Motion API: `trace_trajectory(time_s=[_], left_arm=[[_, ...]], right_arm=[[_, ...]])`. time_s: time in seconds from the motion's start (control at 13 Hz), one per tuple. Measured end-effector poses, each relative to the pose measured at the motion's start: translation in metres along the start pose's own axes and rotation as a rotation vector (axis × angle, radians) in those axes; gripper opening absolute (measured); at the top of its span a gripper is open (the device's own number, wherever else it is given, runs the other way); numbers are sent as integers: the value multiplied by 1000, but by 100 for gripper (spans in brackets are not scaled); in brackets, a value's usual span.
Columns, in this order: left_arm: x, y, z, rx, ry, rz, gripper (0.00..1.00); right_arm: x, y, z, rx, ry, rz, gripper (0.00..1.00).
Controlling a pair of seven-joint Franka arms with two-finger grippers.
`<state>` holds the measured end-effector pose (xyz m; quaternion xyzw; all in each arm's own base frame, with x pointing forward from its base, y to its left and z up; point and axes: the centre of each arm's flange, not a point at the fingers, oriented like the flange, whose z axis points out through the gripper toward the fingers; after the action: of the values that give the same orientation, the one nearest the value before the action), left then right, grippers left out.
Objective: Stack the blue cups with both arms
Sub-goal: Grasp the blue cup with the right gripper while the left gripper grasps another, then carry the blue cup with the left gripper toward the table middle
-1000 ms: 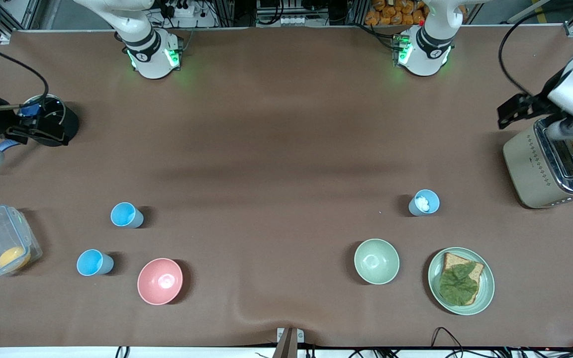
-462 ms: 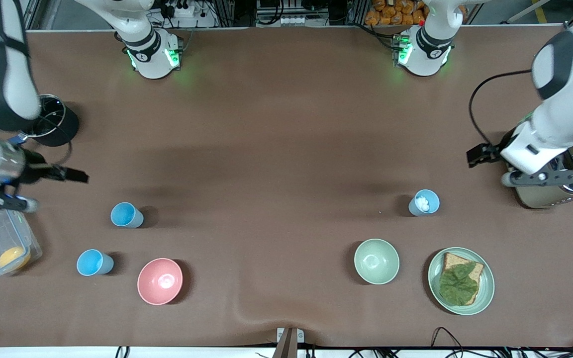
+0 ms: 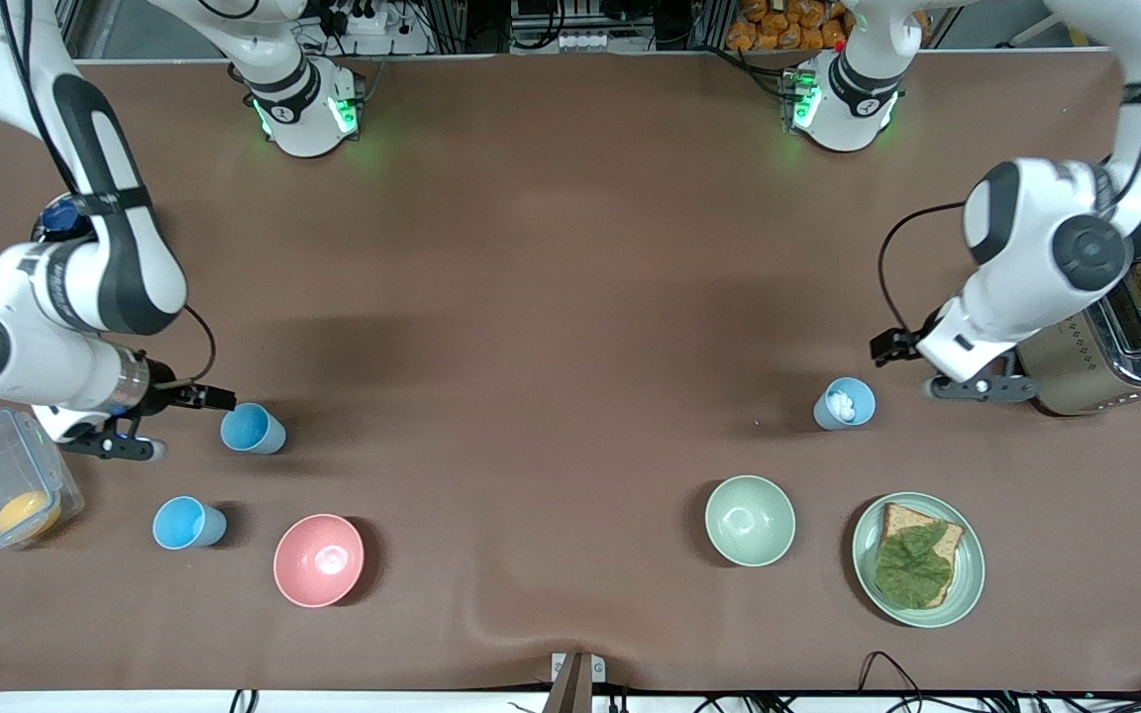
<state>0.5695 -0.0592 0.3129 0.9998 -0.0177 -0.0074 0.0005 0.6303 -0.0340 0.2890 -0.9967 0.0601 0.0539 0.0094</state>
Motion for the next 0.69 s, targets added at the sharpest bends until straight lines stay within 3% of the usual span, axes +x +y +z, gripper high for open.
trace_trajectory(time_s=[0.46, 0.69], left_arm=[[10, 2, 69, -27, -33, -72, 96], [15, 1, 83, -32, -49, -81, 64]], right_arm=[[8, -21, 27, -11, 35, -46, 100], [10, -19, 37, -31, 34, -60, 100]])
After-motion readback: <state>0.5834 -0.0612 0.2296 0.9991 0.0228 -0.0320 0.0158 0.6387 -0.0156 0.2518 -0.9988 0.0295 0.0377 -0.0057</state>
